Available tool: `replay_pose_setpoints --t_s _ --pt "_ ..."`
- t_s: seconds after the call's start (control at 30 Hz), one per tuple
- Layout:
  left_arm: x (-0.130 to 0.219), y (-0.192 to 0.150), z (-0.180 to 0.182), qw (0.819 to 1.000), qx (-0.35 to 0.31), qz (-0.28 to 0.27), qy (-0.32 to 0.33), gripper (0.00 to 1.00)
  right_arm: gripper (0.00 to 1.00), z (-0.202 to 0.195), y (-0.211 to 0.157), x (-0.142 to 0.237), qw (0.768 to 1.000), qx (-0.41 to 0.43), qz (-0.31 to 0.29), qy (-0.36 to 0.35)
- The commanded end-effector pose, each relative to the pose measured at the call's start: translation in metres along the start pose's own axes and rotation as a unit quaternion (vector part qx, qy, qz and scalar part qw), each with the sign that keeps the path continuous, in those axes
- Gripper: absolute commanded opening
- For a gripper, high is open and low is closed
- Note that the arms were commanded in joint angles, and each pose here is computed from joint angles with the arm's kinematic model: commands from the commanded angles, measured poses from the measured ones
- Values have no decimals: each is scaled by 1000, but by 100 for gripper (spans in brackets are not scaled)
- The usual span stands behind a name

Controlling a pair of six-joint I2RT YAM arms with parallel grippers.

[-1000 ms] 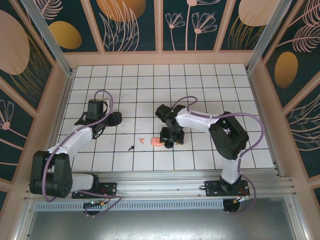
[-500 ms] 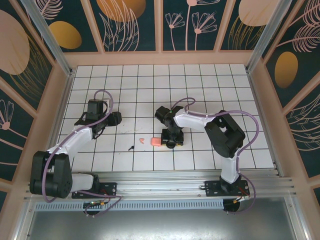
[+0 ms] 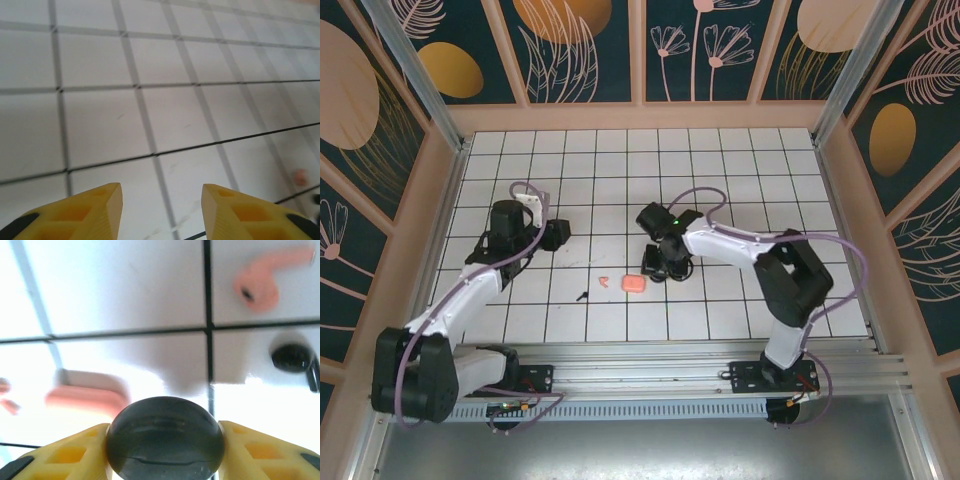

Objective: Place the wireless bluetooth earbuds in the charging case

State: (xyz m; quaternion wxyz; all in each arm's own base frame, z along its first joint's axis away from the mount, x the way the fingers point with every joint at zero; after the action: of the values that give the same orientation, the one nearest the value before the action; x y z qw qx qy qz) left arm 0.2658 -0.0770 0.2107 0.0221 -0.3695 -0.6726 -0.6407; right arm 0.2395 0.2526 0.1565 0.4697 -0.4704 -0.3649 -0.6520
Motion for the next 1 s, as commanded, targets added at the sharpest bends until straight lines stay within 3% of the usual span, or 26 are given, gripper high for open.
replay_pose_setpoints --t_s 0.0,0.1,0.23,0.43,0.63,0.97 --pt "14 26 -26 986 -78 -125 -77 45 48 26 20 42 985 -24 -83 152" --pt "20 31 -45 966 -141 -176 -125 45 48 39 31 72 956 -18 -126 265" --pt "15 33 -71 938 -221 -193 -183 46 47 51 36 104 907 0 -149 394" --pt "8 38 -90 918 -260 -208 -215 49 47 59 31 126 865 32 -159 475" --pt "4 42 -96 919 -252 -215 -212 51 46 50 22 129 843 29 -155 515" --pt "0 52 -106 915 -239 -243 -217 50 47 48 13 127 838 50 -123 529"
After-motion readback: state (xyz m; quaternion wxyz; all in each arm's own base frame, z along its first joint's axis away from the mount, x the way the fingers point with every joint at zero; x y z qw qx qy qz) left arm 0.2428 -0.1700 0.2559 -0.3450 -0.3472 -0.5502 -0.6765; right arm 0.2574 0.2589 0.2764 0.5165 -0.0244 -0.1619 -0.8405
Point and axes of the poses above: each hand's point on the last joint's axis, 136 mm out from that joint toward the fingers, its own x axis back along the fingers, its own z axis along the line the jaws close on, y = z × x, the point moved 10 cm from there along x, back along the fingers, and after that the axes turned 13 degrees about -x, right-handed, at the moved point
